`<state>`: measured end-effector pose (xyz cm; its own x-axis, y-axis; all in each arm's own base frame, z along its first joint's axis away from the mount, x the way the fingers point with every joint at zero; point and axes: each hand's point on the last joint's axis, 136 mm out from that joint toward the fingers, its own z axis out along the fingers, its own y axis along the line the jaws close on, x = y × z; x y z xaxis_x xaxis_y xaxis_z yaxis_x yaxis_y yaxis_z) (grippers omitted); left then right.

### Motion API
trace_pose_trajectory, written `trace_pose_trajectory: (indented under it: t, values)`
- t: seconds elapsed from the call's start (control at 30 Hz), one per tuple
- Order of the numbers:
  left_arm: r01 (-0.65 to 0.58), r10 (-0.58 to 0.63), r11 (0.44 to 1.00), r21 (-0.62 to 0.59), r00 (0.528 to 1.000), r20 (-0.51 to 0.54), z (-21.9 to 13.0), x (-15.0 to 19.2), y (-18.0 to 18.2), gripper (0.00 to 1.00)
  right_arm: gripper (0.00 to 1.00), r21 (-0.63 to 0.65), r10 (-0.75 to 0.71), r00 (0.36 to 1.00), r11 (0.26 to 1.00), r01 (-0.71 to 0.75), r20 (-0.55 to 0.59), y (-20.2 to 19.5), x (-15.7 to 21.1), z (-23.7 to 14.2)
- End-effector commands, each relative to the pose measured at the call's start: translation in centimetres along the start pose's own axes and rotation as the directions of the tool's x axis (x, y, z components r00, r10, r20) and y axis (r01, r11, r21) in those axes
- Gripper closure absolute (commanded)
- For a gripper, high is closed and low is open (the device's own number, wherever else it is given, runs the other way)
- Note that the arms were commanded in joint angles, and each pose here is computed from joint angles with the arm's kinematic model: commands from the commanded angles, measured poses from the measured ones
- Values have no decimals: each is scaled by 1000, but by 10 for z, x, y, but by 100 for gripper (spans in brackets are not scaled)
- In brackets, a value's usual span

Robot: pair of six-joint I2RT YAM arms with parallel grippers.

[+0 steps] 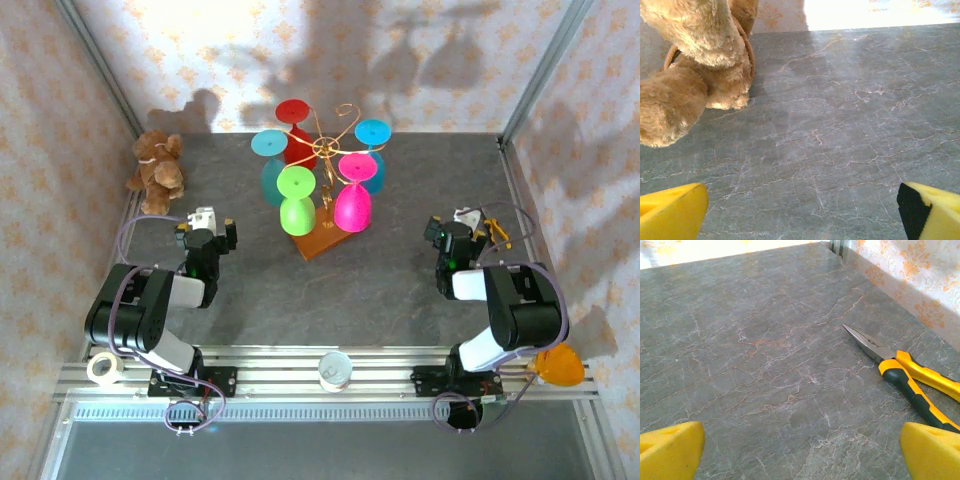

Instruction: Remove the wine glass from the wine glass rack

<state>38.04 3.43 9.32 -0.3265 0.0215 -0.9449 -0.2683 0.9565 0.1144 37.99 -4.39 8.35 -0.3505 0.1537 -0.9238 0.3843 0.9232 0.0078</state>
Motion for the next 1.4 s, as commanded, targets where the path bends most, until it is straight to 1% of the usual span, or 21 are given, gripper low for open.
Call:
trace_pose_trajectory:
  t: [0.0,0.73,0.8,1.07,1.1,1.17,1.2,1.23,1.27,1.37]
  values:
    - [35,-35,999,-1,999,41,3,-14,1,0,0,4,30,999,1000,-30,38,0,-13,1]
    - [39,-39,999,1,998,43,3,-15,1,0,0,4,30,999,1000,-30,37,0,-12,1]
    - [36,-36,999,2,999,17,5,-10,1,0,0,5,30,999,1000,-30,35,0,-12,1]
    - [45,-45,999,1,999,11,6,-11,3,1,1,4,29,999,1000,-29,38,0,-13,1]
    - [54,-53,998,-34,998,20,6,-13,10,3,5,3,31,999,1000,-31,41,0,-13,0]
    - [86,-82,990,-116,996,33,-3,-24,25,8,7,49,52,998,997,-54,37,-9,-16,-2]
    - [88,-85,988,-130,996,31,-7,-29,29,11,8,40,52,998,998,-54,47,-8,-19,-2]
    - [90,-86,985,-145,996,33,-12,-38,33,17,12,40,50,997,998,-52,51,-8,-18,-2]
    - [98,-94,980,-173,995,32,-17,-47,38,20,14,41,50,998,998,-52,40,-8,-17,-2]
    - [150,-148,968,-202,989,25,-27,-68,46,20,14,34,48,998,998,-50,43,-7,-18,-2]
